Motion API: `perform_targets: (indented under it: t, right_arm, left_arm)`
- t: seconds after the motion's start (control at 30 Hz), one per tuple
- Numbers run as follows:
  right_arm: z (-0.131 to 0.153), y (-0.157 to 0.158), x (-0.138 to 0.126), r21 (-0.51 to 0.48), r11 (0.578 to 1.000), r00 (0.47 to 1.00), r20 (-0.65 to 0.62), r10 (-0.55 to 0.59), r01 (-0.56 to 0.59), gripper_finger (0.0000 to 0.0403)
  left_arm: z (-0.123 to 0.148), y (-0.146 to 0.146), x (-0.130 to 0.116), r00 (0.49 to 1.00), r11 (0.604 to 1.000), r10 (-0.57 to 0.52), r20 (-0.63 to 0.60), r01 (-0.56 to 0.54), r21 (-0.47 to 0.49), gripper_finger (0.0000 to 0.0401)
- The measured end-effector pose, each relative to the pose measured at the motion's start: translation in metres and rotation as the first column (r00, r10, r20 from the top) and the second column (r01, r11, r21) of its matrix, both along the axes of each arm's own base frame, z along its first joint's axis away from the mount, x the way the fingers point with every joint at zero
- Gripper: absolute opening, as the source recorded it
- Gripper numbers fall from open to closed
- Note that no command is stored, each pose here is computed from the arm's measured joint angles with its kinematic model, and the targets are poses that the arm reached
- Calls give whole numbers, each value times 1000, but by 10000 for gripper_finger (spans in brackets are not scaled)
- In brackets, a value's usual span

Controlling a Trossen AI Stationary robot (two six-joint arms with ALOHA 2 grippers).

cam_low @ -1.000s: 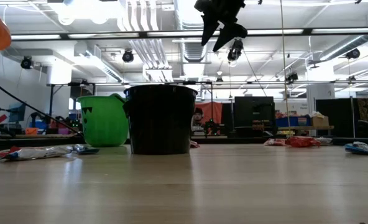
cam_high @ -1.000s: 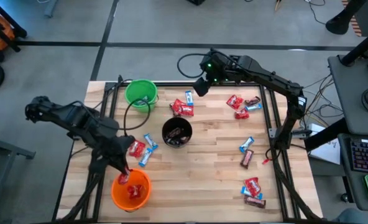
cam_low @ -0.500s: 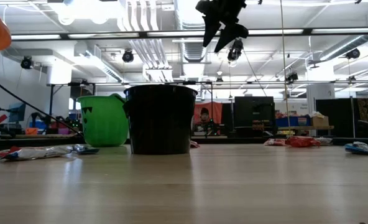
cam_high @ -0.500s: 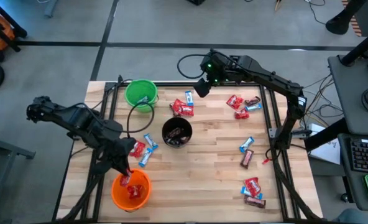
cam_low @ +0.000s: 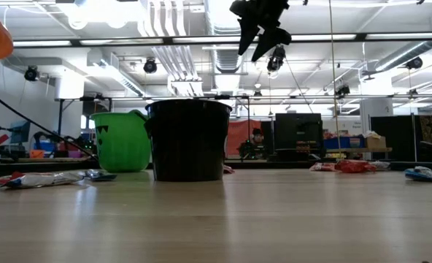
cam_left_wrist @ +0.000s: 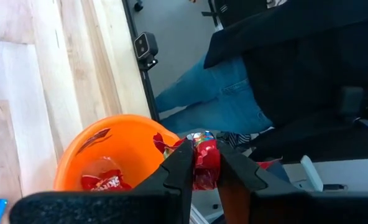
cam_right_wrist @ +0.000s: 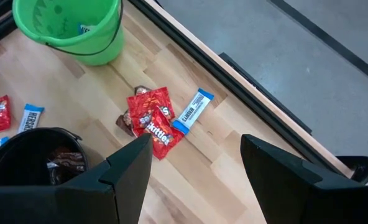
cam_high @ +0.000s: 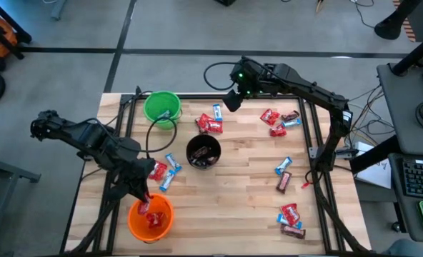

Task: Sort candy
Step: Put the red candy pack into the orange bucket

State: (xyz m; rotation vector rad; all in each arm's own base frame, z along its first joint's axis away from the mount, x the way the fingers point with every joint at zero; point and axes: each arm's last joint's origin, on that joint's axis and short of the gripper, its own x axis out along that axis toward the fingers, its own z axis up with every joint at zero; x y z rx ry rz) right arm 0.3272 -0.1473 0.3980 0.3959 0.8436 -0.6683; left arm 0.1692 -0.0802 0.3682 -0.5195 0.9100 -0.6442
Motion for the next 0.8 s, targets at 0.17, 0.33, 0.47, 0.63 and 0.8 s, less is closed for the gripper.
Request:
perform_targets:
  t: [0.17,0.33,0.47,0.63,0.8]
  right_arm:
    - [0,-3,-1,-1,1000,1000,0,-9,9,237]
    - [0,-9,-4,1,1000,1000,1,-30,30,237]
    - [0,-14,-7,3,999,999,2,-47,47,237]
    - [0,-16,-8,3,999,999,2,-54,54,237]
    - [0,-16,-8,3,999,999,3,-53,53,237]
  left_arm:
    - [1,-1,1,1000,1000,6,1,-6,-17,45]
    - [2,-5,0,1000,999,1,-7,-1,-38,45]
    - [2,-9,-3,999,998,-11,-38,9,-59,46]
    - [3,-13,-5,998,997,-32,-58,27,-77,47]
    - [3,-13,-5,998,997,-29,-62,24,-80,66]
